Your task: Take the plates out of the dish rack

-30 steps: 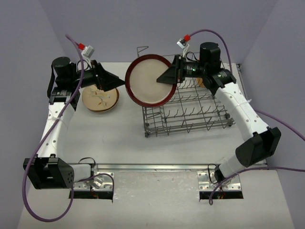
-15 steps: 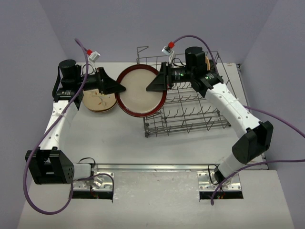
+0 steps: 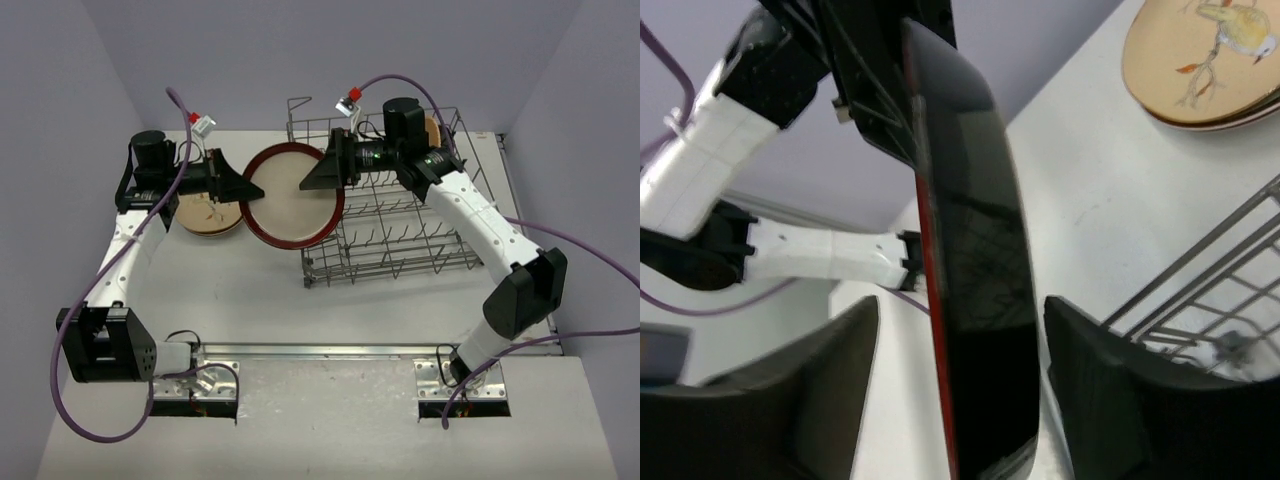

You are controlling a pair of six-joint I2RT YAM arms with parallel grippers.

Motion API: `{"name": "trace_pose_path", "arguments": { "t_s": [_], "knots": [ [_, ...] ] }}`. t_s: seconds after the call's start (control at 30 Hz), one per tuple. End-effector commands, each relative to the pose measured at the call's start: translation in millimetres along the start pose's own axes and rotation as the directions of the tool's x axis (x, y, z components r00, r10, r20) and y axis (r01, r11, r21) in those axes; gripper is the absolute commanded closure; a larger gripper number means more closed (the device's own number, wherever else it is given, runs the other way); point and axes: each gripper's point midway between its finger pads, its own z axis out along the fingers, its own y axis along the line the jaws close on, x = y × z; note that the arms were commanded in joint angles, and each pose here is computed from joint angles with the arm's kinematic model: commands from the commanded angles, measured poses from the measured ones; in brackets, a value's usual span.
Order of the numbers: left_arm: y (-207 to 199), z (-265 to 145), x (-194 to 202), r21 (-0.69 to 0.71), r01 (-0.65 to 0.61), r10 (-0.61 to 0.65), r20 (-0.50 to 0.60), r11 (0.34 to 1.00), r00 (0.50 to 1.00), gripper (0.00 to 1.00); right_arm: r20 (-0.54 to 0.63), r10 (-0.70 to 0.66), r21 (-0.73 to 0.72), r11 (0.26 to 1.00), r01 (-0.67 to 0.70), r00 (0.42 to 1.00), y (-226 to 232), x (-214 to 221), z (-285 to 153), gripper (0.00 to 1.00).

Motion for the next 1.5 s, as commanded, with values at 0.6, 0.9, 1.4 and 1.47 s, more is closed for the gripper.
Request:
{"name": "trace_pose_path", "arguments": {
  "t_s": [0.6, 0.9, 1.4, 1.47],
  "knots": [
    [202.9, -152.4, -40.7, -0.409, 0.309, -0.186, 0.313, 0.859, 0.931, 1.0, 0.237, -0.183, 0.289, 0.951, 0.111, 0.954, -7.3, -62.2, -69.3, 0.01],
    [255.7, -177.3, -27.3, -0.508, 0.388, -0.219, 0.361, 0.769, 0.906, 1.0, 0.226, -0.175, 0.284, 0.953, 0.106, 0.958, -10.7, -59.0, -67.6, 0.01],
    [289.3, -189.2, -13.6, -0.572, 0.436, -0.243, 0.384, 0.695, 0.891, 0.69, 0.216, -0.166, 0.278, 0.955, 0.102, 0.962, -14.4, -56.7, -64.9, 0.01],
    [290.2, -192.7, -15.4, -0.598, 0.429, -0.227, 0.386, 0.677, 0.894, 0.64, 0.217, -0.167, 0.277, 0.955, 0.103, 0.962, -13.9, -57.1, -64.9, 0.01]
  ]
}}
